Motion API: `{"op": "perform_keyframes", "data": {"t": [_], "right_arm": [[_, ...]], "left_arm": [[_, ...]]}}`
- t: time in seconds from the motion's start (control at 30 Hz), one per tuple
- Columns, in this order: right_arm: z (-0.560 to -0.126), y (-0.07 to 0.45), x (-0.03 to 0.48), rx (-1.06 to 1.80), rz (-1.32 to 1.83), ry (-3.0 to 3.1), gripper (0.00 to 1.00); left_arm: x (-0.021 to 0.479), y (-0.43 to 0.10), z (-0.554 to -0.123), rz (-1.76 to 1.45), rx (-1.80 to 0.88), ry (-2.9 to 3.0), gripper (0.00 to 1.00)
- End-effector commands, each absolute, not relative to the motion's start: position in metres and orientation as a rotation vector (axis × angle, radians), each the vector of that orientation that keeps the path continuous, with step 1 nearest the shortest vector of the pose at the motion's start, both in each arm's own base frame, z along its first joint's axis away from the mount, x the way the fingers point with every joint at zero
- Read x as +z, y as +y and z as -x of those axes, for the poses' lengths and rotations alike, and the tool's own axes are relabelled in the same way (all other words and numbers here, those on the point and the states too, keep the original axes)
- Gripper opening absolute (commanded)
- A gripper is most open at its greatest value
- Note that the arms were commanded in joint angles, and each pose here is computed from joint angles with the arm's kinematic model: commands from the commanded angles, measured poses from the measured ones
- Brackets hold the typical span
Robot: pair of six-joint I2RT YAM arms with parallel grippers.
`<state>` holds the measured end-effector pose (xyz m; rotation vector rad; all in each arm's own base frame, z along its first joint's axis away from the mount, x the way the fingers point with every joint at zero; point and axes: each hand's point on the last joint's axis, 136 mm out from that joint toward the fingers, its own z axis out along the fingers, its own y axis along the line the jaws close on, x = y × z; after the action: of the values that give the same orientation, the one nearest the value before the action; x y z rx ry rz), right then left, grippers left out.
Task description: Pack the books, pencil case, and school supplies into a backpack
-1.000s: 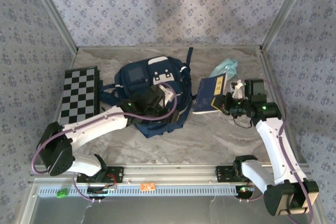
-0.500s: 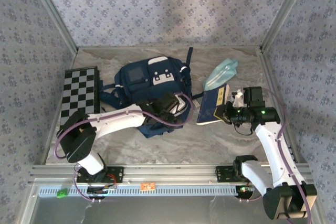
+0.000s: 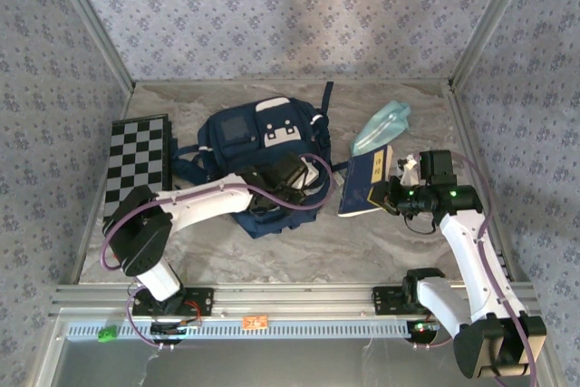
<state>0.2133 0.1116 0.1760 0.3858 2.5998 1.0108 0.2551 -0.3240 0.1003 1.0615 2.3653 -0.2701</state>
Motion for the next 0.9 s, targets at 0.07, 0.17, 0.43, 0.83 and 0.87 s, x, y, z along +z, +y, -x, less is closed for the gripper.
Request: {"op": "perform_keyframes", "data": {"t": [0.07, 0.17, 0.43, 0.83, 0.87], "right_arm": [[-0.211, 0.115, 0.192, 1.040, -0.312, 2.572, 0.00], [-0.208, 0.118, 0.196, 1.048, -0.284, 2.583, 0.00], [-0.203, 0.156, 0.201, 1.147, -0.132, 2.591, 0.00], [-0.261, 0.249, 0.196, 1.354, -0.006, 2.430, 0.00], [-0.268, 0.257, 0.197, 1.351, 0.008, 2.418, 0.00]], "left_arm": [[0.132, -0.330, -0.258, -1.059, -0.346, 2.299, 0.01], [0.160, -0.327, -0.269, -1.011, -0.343, 2.255, 0.00], [0.258, -0.309, -0.308, -0.798, -0.350, 2.067, 0.00], [0.337, -0.291, -0.327, -0.680, -0.350, 1.900, 0.00], [0.340, -0.292, -0.328, -0.682, -0.355, 1.896, 0.00]]}}
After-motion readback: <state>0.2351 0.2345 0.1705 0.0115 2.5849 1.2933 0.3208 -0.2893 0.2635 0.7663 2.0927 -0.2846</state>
